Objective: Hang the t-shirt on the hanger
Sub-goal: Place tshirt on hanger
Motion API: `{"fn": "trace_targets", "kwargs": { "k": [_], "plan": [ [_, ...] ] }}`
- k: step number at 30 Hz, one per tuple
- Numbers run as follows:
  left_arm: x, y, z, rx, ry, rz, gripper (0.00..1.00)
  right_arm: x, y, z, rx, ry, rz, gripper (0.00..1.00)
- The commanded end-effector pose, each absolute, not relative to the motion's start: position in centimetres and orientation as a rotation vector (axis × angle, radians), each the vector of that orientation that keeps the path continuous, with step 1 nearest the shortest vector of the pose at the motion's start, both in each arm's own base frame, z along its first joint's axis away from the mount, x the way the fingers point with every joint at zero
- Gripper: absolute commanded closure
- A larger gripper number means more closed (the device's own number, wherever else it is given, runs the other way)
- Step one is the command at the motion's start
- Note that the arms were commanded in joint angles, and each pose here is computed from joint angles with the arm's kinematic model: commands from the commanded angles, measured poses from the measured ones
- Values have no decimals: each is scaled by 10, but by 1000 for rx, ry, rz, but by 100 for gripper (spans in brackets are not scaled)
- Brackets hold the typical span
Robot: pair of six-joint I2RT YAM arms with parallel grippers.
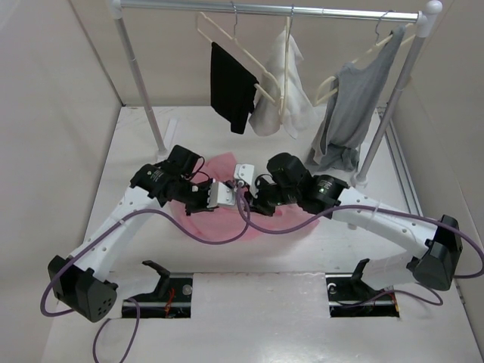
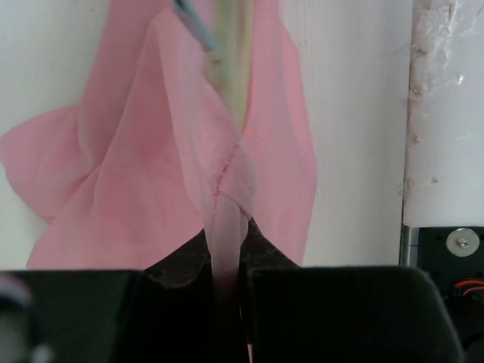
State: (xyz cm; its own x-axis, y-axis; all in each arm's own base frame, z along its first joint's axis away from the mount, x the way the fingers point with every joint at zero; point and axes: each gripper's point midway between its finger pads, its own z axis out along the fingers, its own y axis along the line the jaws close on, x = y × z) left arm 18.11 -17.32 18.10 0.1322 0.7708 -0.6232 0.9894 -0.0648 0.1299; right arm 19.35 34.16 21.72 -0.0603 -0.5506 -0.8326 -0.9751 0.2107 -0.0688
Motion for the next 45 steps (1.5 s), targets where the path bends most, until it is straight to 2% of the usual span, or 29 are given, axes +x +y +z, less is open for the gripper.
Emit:
{"fn": "trace_targets", "kwargs": {
  "k": [1,2,3,5,6,10,15,22,25,26,28,34,38,42,45],
  "plan": [
    [175,-182,206,1870,1584,-575,100,205,353,244,-1373,1642,695,96],
    [176,-183,209,1854,1579,-569,100,203,348,241,-1362,1655,691,100],
    [175,-183,211,1851,1571,-564,99,201,346,240,-1362,1655,691,100],
    [176,-179,206,1834,1610,-544,81,199,340,237,-1348,1663,686,100],
    [178,-180,207,1824,1610,-543,65,199,337,237,-1342,1663,677,100],
    [183,-170,207,1787,1690,-493,40,192,316,244,-1314,1662,641,100],
    [194,-149,217,1748,1766,-434,40,177,300,241,-1327,1668,653,100],
    [193,-141,197,1813,1784,-420,60,167,282,246,-1351,1671,643,100],
    [201,-139,189,1810,1788,-374,79,164,278,248,-1363,1672,637,100],
    [202,-137,186,1812,1795,-362,94,164,277,251,-1358,1664,638,100],
    [204,-133,188,1817,1791,-326,100,162,271,250,-1359,1679,625,100],
    [214,-118,194,1808,1790,-188,100,166,250,251,-1325,1716,580,100],
    [242,-90,214,1700,1805,-60,100,172,236,261,-1268,1711,589,100],
    [240,-86,215,1716,1828,-91,77,180,230,262,-1248,1718,584,100],
    [235,-97,210,1717,1824,-195,73,178,236,267,-1258,1696,615,100]
  ]
}}
